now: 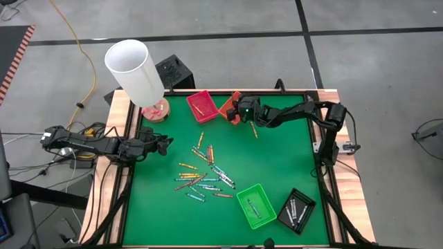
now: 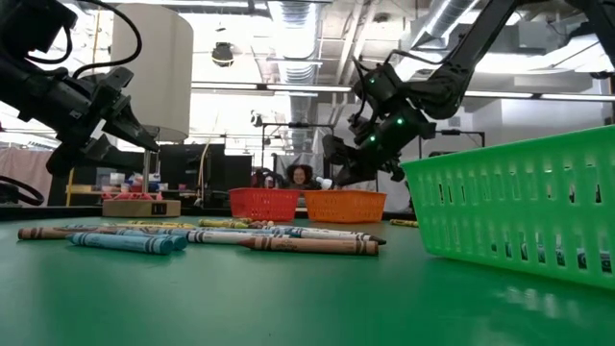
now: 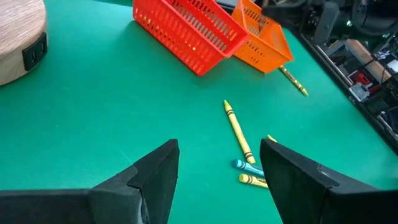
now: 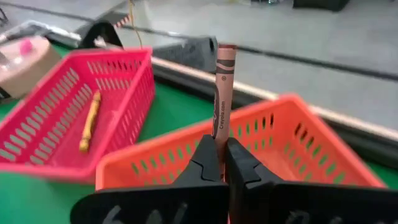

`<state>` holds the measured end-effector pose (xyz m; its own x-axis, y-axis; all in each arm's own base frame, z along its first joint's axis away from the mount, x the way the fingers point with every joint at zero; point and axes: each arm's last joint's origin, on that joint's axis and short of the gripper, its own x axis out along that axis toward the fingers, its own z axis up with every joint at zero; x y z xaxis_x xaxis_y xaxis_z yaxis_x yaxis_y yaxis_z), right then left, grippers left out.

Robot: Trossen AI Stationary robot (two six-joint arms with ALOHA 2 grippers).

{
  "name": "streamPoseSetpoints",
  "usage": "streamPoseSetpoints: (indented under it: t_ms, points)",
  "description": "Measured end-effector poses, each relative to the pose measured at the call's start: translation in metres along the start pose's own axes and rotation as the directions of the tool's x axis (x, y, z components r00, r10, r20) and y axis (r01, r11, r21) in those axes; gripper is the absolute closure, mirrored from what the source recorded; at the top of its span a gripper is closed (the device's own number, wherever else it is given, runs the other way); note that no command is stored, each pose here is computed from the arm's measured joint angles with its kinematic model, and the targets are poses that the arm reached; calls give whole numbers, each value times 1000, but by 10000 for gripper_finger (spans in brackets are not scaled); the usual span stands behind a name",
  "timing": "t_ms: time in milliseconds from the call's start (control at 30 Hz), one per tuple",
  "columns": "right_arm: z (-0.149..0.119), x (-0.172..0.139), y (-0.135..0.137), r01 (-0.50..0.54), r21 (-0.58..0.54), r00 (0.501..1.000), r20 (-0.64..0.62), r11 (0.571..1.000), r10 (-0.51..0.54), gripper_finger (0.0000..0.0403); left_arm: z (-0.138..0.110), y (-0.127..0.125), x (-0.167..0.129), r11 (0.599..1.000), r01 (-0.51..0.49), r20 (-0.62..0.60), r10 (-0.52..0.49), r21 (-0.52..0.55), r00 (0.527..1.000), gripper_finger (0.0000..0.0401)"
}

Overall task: Sort crayons
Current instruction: Put the brown crayon into the orange bin

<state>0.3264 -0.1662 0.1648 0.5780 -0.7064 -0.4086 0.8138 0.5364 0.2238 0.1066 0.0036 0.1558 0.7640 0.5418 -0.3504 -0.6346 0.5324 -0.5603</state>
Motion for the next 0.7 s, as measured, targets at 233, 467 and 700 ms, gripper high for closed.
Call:
streamPoseSetpoints:
  t_ms: [233,467,700]
  points:
    - [-5,0,-4,54,13,998,-46,998,-54,402,0,0,0,1000,-1,1,1,-1,1000,186]
    - [4,2,1,77,-1,995,-60,997,-77,402,0,0,0,1000,-6,10,6,-15,1000,186]
    - [15,4,3,116,-25,987,-107,993,-118,402,0,0,0,1000,-10,16,11,-21,1000,186]
